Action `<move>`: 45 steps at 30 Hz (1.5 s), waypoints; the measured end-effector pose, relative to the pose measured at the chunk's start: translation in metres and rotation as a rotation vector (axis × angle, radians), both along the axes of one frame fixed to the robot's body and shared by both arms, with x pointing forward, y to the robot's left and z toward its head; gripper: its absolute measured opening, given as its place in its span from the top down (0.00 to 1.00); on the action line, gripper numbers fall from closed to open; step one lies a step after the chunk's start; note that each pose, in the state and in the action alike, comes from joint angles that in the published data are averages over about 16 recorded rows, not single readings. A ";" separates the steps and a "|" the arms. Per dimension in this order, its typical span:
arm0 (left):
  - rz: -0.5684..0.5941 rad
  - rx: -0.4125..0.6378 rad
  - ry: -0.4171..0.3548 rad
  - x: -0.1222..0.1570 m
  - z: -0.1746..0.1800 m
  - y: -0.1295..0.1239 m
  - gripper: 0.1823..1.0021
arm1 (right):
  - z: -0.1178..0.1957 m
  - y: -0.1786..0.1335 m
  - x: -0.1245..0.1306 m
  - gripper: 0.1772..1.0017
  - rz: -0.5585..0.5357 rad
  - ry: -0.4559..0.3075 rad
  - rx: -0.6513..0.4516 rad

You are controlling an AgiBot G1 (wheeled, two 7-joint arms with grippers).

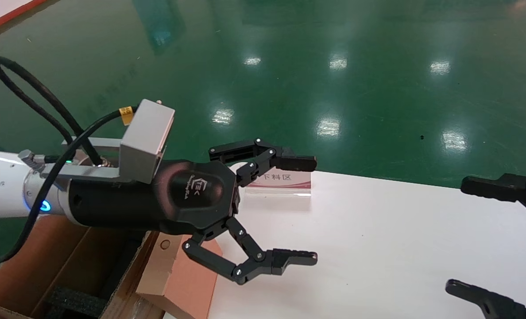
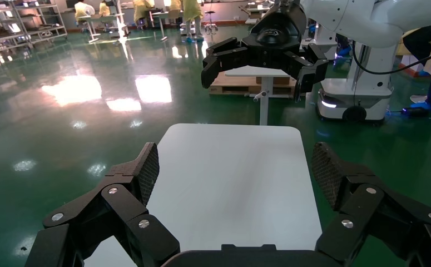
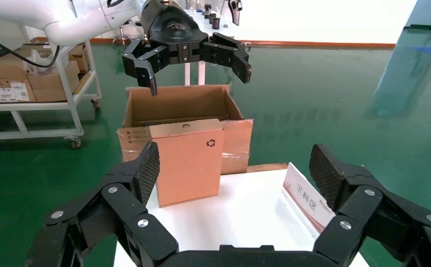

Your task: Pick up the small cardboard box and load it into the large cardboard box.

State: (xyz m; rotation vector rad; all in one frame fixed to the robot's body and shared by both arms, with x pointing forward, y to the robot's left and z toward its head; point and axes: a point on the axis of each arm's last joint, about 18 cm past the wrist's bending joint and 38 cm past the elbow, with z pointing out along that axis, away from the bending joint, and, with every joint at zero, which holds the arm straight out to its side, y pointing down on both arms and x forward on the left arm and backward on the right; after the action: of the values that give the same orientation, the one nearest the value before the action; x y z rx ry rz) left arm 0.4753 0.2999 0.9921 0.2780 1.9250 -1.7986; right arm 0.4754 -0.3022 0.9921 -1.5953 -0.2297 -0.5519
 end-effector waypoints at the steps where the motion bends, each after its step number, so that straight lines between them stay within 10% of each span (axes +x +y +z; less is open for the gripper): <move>1: 0.000 0.000 0.000 0.000 0.000 0.000 0.00 | 0.000 0.000 0.000 0.00 0.000 0.000 0.000; 21: 0.097 0.071 0.063 0.013 -0.008 0.004 0.00 | 0.000 0.000 0.000 0.00 -0.001 0.000 0.000; 45: 0.777 0.571 0.488 0.079 -0.001 0.027 0.00 | 0.000 0.000 0.000 0.00 -0.001 0.000 0.000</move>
State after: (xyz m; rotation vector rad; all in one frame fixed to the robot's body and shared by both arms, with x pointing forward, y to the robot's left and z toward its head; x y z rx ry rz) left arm 0.5543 0.3268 0.9907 -0.7046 2.3755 -0.8299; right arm 0.4757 -0.3025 0.9920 -1.5955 -0.2290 -0.5527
